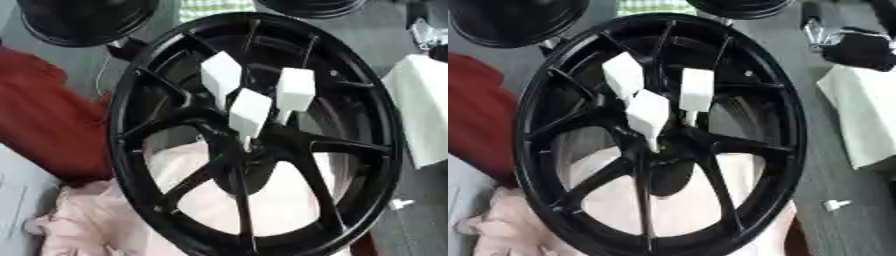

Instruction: Pull the pin out of the wheel hub.

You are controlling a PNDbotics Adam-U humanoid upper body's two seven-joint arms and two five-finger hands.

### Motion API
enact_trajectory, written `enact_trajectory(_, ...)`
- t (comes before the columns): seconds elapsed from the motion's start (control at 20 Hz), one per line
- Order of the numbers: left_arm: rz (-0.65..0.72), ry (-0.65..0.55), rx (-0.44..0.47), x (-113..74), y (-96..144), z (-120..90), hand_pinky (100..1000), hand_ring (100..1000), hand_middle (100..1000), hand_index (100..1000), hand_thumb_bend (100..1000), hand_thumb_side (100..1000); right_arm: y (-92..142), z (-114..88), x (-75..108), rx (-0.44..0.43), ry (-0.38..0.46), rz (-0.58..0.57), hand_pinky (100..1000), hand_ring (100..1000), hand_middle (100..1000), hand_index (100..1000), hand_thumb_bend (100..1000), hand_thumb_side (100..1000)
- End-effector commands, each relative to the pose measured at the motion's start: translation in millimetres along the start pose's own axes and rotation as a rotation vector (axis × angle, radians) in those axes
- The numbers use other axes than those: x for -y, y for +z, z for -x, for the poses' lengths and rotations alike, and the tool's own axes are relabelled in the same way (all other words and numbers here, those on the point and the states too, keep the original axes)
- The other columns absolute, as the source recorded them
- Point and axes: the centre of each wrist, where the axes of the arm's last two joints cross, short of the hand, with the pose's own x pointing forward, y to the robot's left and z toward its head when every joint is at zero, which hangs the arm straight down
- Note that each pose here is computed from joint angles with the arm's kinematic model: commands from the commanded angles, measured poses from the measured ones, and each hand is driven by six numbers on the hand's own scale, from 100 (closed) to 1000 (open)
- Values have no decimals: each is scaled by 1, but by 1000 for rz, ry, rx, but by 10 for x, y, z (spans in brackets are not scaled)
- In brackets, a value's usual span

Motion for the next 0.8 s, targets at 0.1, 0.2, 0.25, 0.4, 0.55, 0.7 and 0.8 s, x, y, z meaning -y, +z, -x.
enact_trajectory(0.1, 29, -19, 18, -16, -36, -83, 702, 574, 486, 704, 100, 791, -92, -126, 139, 35, 161, -128, 923, 1000, 803, 860, 100, 161)
enact_trajectory(0.2, 33, -19, 19, -16, -43, -87, 702, 575, 486, 704, 100, 790, -115, -156, 153, 49, 194, -174, 923, 1000, 804, 861, 100, 166)
enact_trajectory(0.25, 35, -19, 20, -16, -46, -89, 702, 575, 486, 704, 100, 789, -124, -168, 158, 55, 204, -195, 924, 1000, 805, 862, 100, 171)
enact_trajectory(0.4, 42, -18, 21, -15, -54, -93, 702, 575, 486, 704, 100, 788, -148, -201, 175, 71, 221, -247, 925, 1000, 807, 865, 100, 177)
enact_trajectory(0.55, 47, -17, 19, -13, -56, -93, 702, 575, 486, 704, 100, 789, -166, -226, 183, 87, 229, -289, 926, 1000, 810, 868, 100, 188)
enact_trajectory(0.7, 55, -15, 17, -7, -62, -94, 701, 575, 487, 704, 100, 788, -178, -246, 172, 99, 234, -344, 926, 1000, 813, 870, 100, 207)
enact_trajectory(0.8, 59, -14, 16, -6, -64, -95, 702, 575, 487, 704, 100, 789, -189, -261, 161, 102, 228, -374, 925, 1000, 814, 871, 100, 272)
